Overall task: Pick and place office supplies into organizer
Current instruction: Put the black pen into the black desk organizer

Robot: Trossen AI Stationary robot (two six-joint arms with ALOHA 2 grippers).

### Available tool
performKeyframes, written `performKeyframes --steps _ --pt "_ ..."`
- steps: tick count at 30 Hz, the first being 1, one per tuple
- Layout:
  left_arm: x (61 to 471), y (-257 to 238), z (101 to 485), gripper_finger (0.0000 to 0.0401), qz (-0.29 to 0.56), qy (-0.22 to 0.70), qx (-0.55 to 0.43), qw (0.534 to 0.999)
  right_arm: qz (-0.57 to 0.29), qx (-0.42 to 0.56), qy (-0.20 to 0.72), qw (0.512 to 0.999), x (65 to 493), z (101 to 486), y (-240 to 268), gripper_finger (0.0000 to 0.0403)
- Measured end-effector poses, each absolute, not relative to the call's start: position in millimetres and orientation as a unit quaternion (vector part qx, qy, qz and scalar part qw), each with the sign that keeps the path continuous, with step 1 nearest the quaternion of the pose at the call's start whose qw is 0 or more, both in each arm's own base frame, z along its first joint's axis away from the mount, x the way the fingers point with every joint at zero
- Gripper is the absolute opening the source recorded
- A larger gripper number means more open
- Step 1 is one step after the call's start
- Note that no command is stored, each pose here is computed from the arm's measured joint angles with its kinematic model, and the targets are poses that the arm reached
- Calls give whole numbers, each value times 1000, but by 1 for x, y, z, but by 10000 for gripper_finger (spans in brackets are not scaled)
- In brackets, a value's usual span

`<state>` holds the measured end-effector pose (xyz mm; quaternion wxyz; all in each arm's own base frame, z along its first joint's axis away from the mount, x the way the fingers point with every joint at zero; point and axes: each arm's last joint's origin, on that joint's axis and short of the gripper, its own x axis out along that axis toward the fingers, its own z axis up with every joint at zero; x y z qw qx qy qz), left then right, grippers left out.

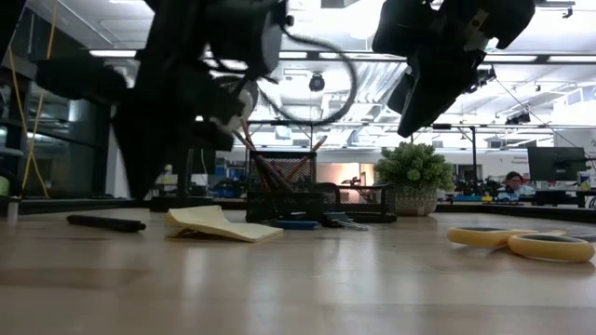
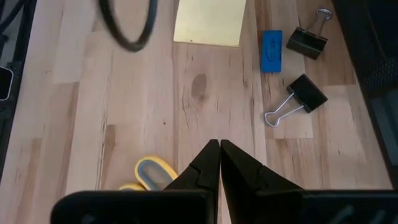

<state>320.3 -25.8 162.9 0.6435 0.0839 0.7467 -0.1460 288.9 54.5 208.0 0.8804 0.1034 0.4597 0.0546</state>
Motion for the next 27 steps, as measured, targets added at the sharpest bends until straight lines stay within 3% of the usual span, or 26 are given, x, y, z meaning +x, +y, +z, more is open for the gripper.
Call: performKeyframes --steps 5,18,27 --pt "310 -31 152 24 -163 760 62 626 54 104 458 881 289 208 54 11" --pt "312 -56 149 116 -105 745 107 650 55 104 456 882 290 209 55 11" --pt "316 -56 149 124 -90 733 104 667 55 104 452 884 290 209 55 11"
